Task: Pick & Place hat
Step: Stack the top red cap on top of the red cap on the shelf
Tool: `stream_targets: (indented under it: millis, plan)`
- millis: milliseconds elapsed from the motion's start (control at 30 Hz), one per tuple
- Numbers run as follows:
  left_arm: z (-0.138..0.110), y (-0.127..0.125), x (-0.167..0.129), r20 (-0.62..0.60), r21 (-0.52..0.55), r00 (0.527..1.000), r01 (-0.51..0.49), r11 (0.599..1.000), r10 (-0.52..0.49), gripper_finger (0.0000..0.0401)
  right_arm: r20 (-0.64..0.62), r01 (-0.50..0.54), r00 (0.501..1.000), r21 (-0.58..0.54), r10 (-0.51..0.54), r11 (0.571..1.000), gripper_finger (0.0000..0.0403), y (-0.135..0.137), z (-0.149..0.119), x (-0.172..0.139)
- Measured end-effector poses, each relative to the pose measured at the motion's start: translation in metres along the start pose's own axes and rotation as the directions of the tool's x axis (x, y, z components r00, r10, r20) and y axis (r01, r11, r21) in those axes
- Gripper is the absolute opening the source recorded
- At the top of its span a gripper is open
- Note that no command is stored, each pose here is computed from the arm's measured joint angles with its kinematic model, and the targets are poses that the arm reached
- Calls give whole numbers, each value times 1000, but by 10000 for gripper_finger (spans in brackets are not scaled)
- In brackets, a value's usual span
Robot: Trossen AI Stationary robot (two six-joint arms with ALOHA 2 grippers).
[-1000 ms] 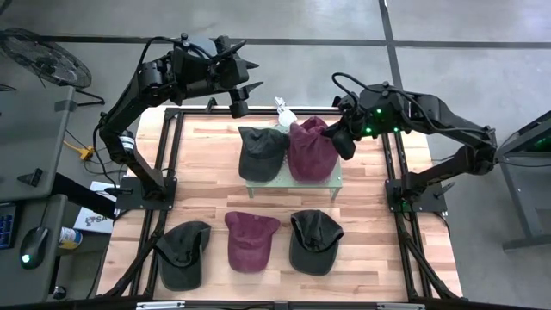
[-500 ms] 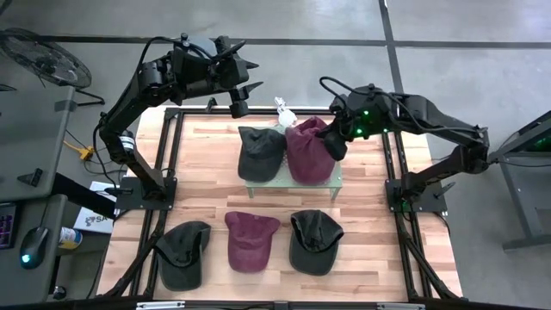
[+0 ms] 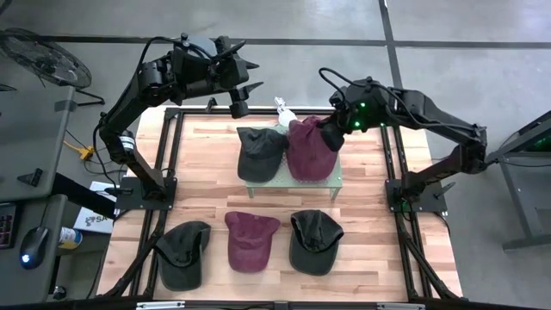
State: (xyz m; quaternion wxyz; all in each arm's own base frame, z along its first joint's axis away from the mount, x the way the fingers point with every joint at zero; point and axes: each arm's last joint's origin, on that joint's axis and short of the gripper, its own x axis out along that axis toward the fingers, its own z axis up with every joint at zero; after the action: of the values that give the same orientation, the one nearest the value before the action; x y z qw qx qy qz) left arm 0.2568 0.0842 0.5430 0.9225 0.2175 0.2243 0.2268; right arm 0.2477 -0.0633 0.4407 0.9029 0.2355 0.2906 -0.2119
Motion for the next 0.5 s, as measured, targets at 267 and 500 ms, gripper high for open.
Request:
stream_targets:
  millis: [267, 500]
  plan:
    - [0, 0, 0, 2, 0, 1000, 3, 1000, -3, 190, -37, 28, 999, -22, -28, 999, 20, -4, -1, 5]
    - [0, 0, 0, 2, 0, 1000, 4, 1000, -4, 190, -16, 70, 997, -24, -70, 997, 72, -5, -1, 4]
